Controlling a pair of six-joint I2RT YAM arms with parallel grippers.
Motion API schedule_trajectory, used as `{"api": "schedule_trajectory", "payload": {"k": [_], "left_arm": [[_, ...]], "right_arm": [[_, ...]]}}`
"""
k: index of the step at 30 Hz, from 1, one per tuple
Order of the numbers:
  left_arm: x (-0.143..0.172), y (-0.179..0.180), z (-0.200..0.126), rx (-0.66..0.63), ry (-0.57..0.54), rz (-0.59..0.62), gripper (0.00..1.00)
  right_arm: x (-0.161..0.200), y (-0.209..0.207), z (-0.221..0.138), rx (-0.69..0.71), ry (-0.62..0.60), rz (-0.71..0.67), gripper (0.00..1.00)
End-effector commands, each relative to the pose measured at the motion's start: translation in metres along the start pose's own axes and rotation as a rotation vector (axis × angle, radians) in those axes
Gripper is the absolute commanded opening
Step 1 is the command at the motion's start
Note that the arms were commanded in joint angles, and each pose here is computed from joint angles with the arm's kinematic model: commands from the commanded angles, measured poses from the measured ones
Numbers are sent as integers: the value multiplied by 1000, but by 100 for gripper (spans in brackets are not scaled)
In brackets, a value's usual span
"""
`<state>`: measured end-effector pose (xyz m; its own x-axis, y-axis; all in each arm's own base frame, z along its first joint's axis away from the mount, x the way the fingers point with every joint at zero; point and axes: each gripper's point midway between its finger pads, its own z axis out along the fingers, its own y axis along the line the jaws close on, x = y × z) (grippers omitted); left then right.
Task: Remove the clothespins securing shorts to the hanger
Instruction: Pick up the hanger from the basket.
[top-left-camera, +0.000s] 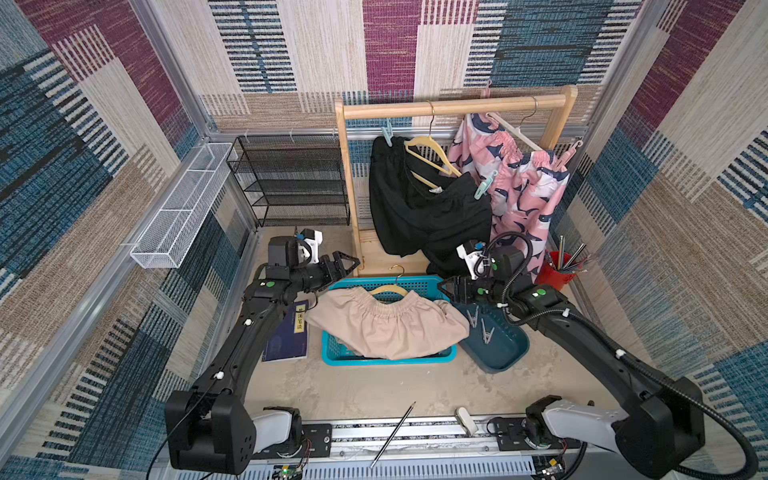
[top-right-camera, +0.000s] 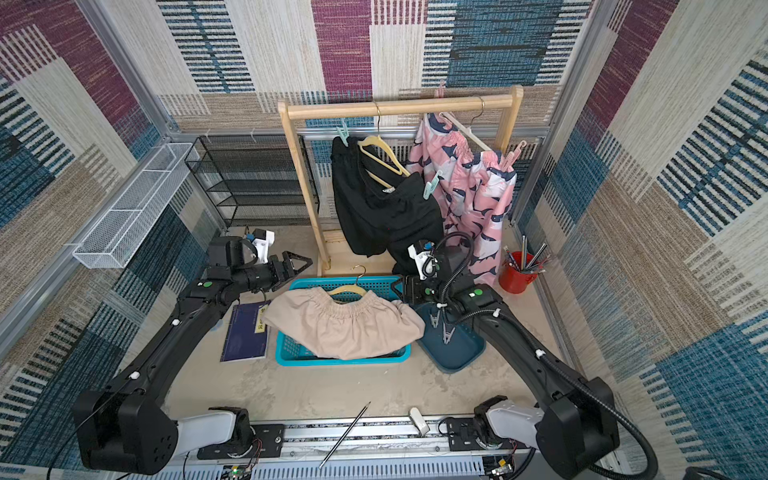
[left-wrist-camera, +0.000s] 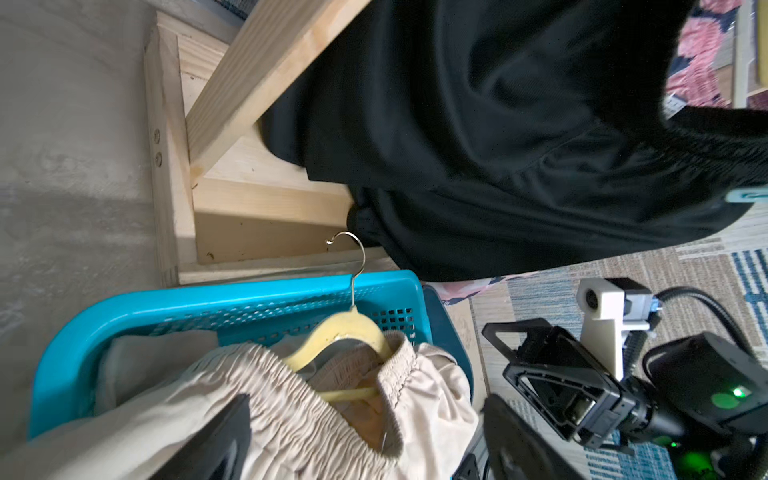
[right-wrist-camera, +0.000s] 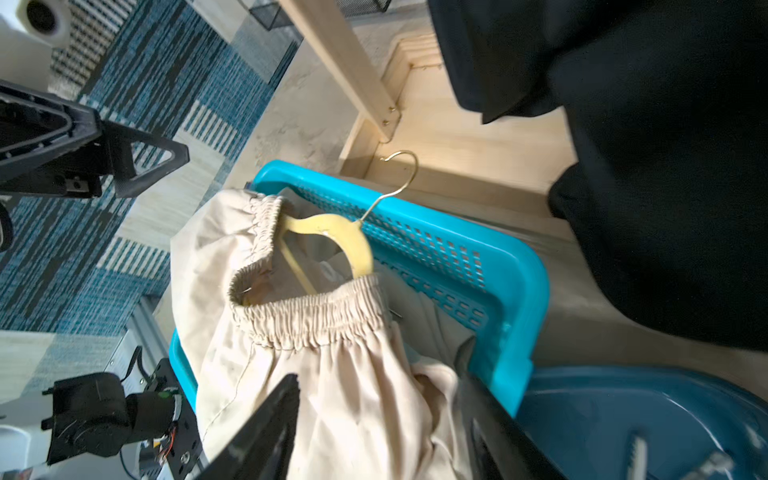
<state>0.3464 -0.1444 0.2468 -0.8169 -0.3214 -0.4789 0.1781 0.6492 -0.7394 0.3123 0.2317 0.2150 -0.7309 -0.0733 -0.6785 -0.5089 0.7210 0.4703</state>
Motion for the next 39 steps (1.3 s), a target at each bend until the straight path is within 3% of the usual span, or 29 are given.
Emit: {"api": "schedule_trajectory", "payload": {"k": [1,7,13,26,29,35,39], "left_arm": [[10,3,-3,-13,31,32,90],[11,0,-5,-8,37,46,90],[14,2,-4,-8,48,55,89],[14,4,1,-1,68,54,90],[13,3,2,-1,72,49,90],[10,1,4,13,70,29,90],[11,4,5,9,70,22,90]], "right_arm": [[-12,17,20,-83,-5,-79,64],[-14,13,58,-129,53,-107,65],[10,11,97,-162,166,-118,65],[36,24,133,-286,241,-92,63],[39,27,135,-309,245,-95,57],[30,35,128,-323,216,-120,31],[22,38,118,-308,190,-143,24]]}}
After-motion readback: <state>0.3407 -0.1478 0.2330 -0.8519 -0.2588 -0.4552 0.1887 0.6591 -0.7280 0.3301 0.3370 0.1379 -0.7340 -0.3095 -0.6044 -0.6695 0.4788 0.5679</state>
